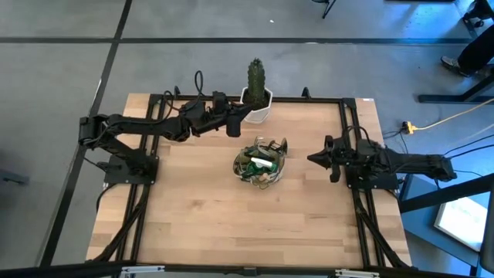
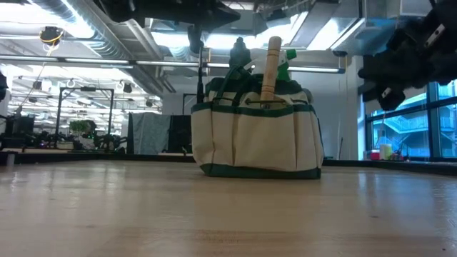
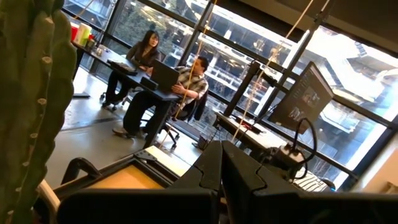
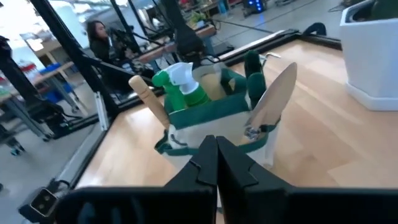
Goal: Pick & Place Garden tools in Gardening bag
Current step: Return to Home Position
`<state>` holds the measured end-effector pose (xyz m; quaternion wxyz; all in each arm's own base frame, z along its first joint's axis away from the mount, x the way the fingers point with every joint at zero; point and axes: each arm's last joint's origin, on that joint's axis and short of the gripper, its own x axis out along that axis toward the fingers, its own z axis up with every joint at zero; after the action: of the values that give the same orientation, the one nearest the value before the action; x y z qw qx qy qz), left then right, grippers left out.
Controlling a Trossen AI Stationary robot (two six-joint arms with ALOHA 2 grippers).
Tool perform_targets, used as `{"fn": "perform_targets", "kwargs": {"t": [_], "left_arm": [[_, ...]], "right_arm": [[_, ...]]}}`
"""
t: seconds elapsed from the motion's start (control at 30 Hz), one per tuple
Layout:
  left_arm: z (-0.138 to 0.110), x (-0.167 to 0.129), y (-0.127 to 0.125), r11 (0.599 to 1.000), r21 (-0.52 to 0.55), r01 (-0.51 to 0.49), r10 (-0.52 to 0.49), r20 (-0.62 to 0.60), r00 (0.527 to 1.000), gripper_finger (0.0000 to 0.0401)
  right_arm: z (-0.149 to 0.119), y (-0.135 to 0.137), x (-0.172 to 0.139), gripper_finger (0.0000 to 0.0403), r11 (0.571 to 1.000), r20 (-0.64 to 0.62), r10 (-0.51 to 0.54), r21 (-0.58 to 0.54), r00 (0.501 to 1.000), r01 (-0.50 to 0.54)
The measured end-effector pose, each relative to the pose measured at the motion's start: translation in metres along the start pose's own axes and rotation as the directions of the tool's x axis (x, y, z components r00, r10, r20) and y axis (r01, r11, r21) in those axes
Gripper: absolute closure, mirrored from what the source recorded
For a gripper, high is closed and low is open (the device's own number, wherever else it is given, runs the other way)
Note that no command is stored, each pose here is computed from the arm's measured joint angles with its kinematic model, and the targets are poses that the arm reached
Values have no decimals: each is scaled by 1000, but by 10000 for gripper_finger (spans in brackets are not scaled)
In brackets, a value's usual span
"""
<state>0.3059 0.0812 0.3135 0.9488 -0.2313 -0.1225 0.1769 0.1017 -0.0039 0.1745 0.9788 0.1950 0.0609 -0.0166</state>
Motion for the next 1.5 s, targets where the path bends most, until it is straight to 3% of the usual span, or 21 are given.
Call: {"fn": "perform_targets", "kwargs": {"t": [0.43,1.07,1.5], "left_arm": [[0,0,0,1000,-17,0,0,-1,1000,400],[-1,0,-2,996,-54,75,-77,-41,996,400],[-2,0,-3,993,-45,114,-116,-62,991,400]], "right_arm": [[-8,-2,-1,403,997,71,64,29,995,-66],[-10,-3,0,403,1000,104,2,-14,995,-1],[-10,-3,0,403,999,101,9,43,995,-13]]}}
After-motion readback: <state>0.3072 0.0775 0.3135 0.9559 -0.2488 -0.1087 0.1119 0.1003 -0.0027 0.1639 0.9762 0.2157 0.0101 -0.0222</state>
